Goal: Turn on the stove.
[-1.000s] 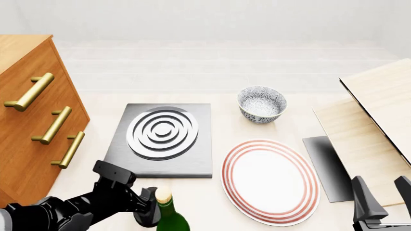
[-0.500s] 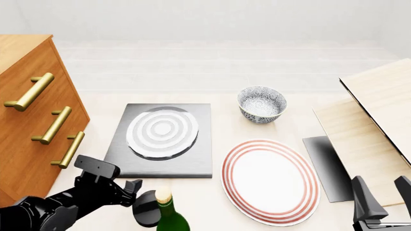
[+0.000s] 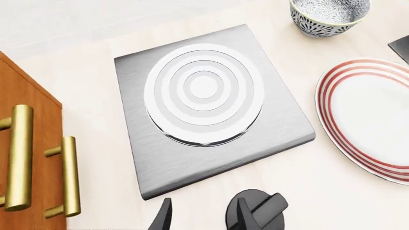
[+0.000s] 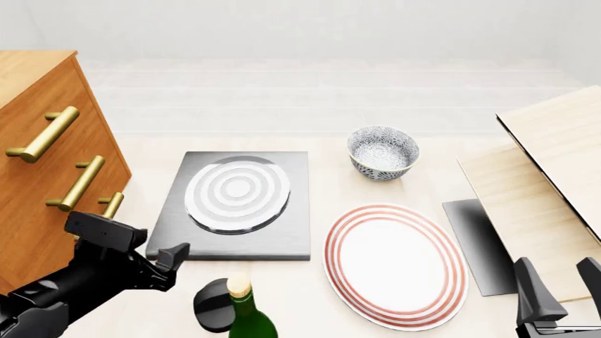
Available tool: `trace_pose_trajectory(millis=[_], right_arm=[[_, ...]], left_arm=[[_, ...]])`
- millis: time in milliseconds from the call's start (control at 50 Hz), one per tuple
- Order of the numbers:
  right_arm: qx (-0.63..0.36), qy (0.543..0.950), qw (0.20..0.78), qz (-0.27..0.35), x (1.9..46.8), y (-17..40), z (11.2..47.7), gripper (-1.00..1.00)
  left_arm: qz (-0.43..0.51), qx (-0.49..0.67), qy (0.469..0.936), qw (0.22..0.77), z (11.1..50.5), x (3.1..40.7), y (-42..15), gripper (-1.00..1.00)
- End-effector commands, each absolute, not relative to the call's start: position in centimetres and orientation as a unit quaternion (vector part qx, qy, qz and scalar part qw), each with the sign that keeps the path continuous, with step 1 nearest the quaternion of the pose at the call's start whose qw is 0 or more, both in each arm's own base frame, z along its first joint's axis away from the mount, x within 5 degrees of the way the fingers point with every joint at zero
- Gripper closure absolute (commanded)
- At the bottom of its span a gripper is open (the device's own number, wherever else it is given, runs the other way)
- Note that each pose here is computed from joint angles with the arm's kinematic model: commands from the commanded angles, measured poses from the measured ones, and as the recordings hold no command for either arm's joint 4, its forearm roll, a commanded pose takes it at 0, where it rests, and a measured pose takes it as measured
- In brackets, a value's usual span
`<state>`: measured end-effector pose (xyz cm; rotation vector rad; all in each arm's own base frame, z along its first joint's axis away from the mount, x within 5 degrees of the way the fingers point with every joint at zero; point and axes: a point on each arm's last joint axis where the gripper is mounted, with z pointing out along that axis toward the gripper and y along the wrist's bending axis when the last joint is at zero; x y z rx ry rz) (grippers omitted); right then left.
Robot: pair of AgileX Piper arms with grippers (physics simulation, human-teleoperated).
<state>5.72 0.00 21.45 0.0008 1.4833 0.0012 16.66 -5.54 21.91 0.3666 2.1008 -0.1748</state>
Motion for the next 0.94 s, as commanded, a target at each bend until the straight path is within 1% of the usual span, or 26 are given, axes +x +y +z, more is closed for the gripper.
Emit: trace_pose_trajectory(millis=[20,300,420,440,460,580,660,720,820,940], right_arm=[[0.0,0.675,0.737,0.0,5.7,0.0,21.5,-1.0],[0.0,0.676,0.737,0.0,5.7,0.0,21.5,-1.0],[0.0,0.676,0.737,0.001,5.7,0.0,21.5,-1.0],[0.0,0.675,0.737,0.001,5.7,0.0,21.5,-1.0],[0.0,0.675,0.737,0.001,5.7,0.0,21.5,-1.0],[0.0,0.675,0.737,0.0,5.7,0.0,21.5,-1.0],[0.0,0.675,0.737,0.0,5.7,0.0,21.5,-1.0],[0.0,0.676,0.737,0.001,5.7,0.0,21.5,-1.0],[0.0,0.675,0.737,0.001,5.7,0.0,21.5,-1.0],[0.0,0.676,0.737,0.001,5.7,0.0,21.5,-1.0]], left_arm=[[-0.069,0.142,0.846,0.509,24.7,15.1,-4.7,-1.0],[-0.077,0.117,0.837,0.529,26.9,13.8,-4.0,-1.0],[-0.095,0.105,0.811,0.568,29.3,12.1,-3.7,-1.0],[-0.11,0.097,0.812,0.564,29.1,12.1,-3.9,-1.0],[-0.115,0.09,0.804,0.576,29.6,11.6,-3.7,-1.0],[-0.139,0.075,0.791,0.591,30.2,10.6,-3.6,-1.0],[-0.157,0.077,0.772,0.611,31.1,9.4,-3.5,-1.0],[-0.163,0.067,0.76,0.626,31.6,8.8,-3.1,-1.0],[-0.168,0.062,0.755,0.63,31.5,8.5,-3.0,-1.0],[-0.182,0.054,0.736,0.65,32.0,7.5,-2.7,-1.0]])
